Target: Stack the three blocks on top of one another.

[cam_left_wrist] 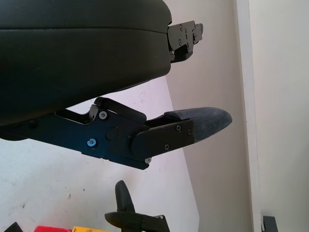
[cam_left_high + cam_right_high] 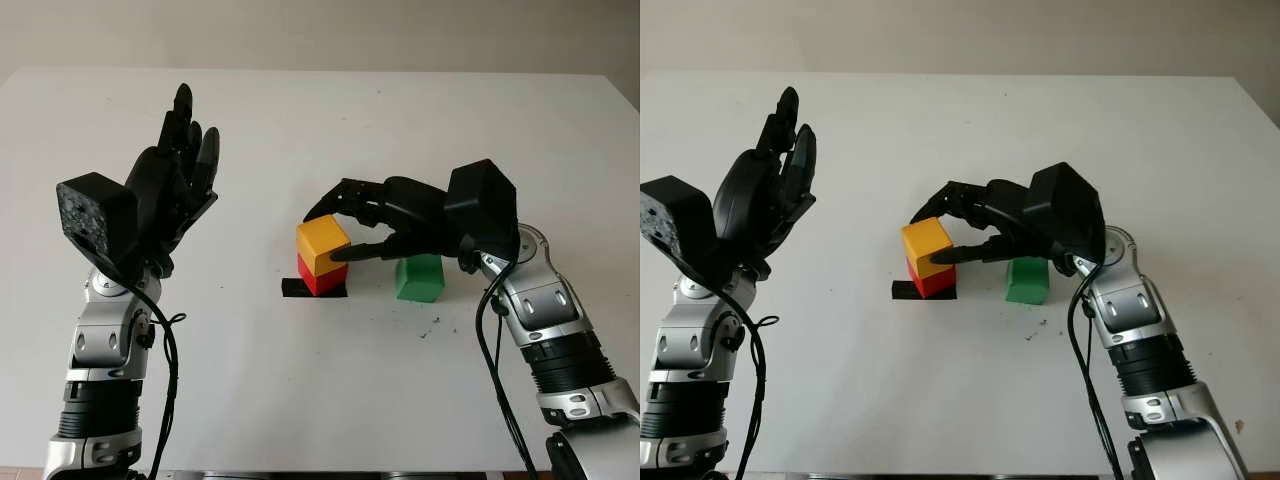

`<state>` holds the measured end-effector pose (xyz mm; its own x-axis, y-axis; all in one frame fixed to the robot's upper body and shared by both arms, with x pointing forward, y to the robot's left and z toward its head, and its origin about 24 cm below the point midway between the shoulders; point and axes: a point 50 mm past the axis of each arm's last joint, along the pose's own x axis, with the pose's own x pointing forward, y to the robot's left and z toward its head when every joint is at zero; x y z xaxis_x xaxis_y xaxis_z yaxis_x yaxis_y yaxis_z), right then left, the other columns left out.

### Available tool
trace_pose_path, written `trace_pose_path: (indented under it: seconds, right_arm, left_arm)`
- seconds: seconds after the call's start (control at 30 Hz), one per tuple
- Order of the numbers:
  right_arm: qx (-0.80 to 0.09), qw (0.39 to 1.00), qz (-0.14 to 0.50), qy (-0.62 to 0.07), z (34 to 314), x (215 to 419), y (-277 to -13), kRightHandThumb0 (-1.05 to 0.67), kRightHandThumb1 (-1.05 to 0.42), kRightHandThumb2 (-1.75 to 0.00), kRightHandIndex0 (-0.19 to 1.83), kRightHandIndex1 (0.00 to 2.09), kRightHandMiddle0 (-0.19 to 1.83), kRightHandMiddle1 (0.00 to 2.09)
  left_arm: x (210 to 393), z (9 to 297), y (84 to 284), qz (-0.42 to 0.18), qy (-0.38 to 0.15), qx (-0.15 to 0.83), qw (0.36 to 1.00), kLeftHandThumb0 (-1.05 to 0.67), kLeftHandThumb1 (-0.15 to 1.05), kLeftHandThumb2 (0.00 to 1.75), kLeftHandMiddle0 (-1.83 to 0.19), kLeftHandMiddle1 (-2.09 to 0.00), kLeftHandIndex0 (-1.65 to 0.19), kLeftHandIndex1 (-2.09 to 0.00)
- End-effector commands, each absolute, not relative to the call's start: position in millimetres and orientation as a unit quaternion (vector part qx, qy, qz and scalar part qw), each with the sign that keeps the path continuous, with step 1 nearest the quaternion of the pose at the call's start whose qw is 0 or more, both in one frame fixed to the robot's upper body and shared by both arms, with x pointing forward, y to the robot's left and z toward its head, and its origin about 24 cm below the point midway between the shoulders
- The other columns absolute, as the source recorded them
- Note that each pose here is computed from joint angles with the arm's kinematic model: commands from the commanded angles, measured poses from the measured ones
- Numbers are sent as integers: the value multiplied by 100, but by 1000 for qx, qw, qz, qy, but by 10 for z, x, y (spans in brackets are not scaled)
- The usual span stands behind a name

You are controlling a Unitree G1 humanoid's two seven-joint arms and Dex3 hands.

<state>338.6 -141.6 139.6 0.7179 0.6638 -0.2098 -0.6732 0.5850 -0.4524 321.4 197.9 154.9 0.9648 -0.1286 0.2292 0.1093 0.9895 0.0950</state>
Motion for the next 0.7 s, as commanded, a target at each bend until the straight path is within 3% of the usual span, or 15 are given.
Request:
trace_pose_path:
  seconds: [0.0, 0.2, 0.33, 0.5, 0.6, 0.67]
  right_arm:
    - [-265, 890, 372, 4, 1462, 3404, -1429, -59, -92, -5, 5, 3, 5, 97]
    - [-268, 889, 372, 7, 1533, 3409, -1471, -60, -92, -5, -3, 1, -8, 84]
    - [-297, 875, 383, -2, 1659, 3400, -1543, -77, -90, -5, -17, 2, -16, 46]
    - [-305, 873, 379, -31, 1931, 3345, -1753, -85, -90, -5, -19, 0, -14, 26]
    - [-297, 880, 365, -58, 2186, 3274, -1904, -80, -89, -5, -19, 0, -12, 23]
    - [-347, 871, 335, -95, 2382, 3201, -2009, -81, -91, -6, -16, 2, -5, 23]
  left_arm:
    - [3186, 1529, 2007, -57, -120, 45, 990, -70, 105, 64, 19, 0, 19, 0]
    - [3185, 1525, 2011, -57, -119, 47, 990, -69, 105, 64, 19, 0, 19, 0]
    - [3181, 1528, 2011, -57, -120, 50, 990, -70, 105, 64, 19, 0, 19, 0]
    - [3179, 1527, 2021, -57, -118, 49, 990, -68, 105, 65, 19, 0, 19, 0]
    - [3182, 1528, 2029, -56, -118, 49, 990, -69, 105, 65, 19, 0, 19, 0]
    - [3185, 1533, 2030, -58, -117, 50, 990, -70, 105, 65, 19, 0, 19, 0]
